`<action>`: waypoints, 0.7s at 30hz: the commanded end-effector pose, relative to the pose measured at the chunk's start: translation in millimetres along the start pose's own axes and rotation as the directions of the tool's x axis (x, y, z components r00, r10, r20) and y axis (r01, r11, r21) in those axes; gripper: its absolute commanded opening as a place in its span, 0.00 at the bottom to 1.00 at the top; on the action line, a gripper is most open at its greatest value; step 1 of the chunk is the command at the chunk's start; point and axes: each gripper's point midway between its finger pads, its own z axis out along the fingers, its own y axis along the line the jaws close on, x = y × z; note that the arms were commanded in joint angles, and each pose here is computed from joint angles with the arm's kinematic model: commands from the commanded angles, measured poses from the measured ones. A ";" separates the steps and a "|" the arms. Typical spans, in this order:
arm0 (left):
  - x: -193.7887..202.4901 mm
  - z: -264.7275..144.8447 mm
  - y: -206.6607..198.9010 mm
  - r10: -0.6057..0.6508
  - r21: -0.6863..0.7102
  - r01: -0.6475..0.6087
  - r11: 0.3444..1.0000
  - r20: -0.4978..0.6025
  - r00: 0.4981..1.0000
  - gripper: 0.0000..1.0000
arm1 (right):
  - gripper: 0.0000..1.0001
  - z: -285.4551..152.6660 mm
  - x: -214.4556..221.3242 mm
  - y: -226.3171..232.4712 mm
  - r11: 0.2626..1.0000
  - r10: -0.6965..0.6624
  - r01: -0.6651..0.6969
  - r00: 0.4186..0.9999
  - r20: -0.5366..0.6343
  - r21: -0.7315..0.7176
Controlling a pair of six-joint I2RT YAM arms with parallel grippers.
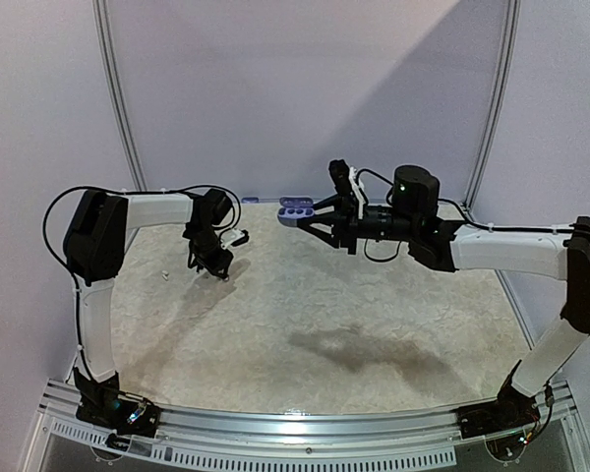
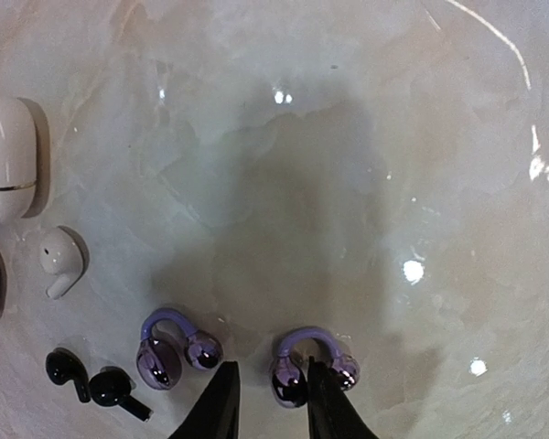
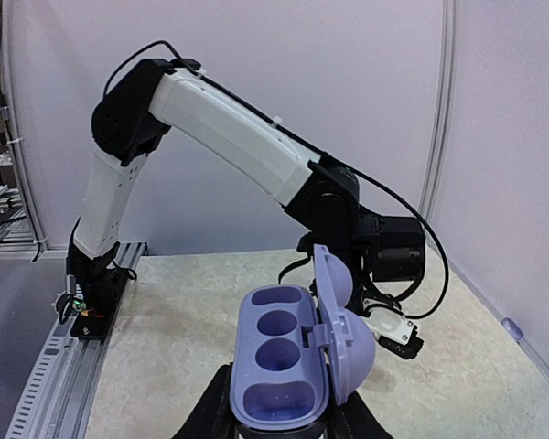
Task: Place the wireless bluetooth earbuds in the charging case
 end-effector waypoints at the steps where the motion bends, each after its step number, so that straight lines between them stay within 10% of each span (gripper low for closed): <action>1: -5.7 0.2 -0.5 0.000 0.022 -0.001 1.000 0.026 1.000 0.26 | 0.00 -4.3 -17.9 30.7 0.979 -0.177 0.184 0.981 0.074 -0.087; 21: -17.5 -16.4 10.4 0.002 0.028 -0.004 1.000 0.077 0.997 0.26 | 0.00 4.5 -17.0 26.5 0.984 -0.155 0.157 0.987 0.035 -0.088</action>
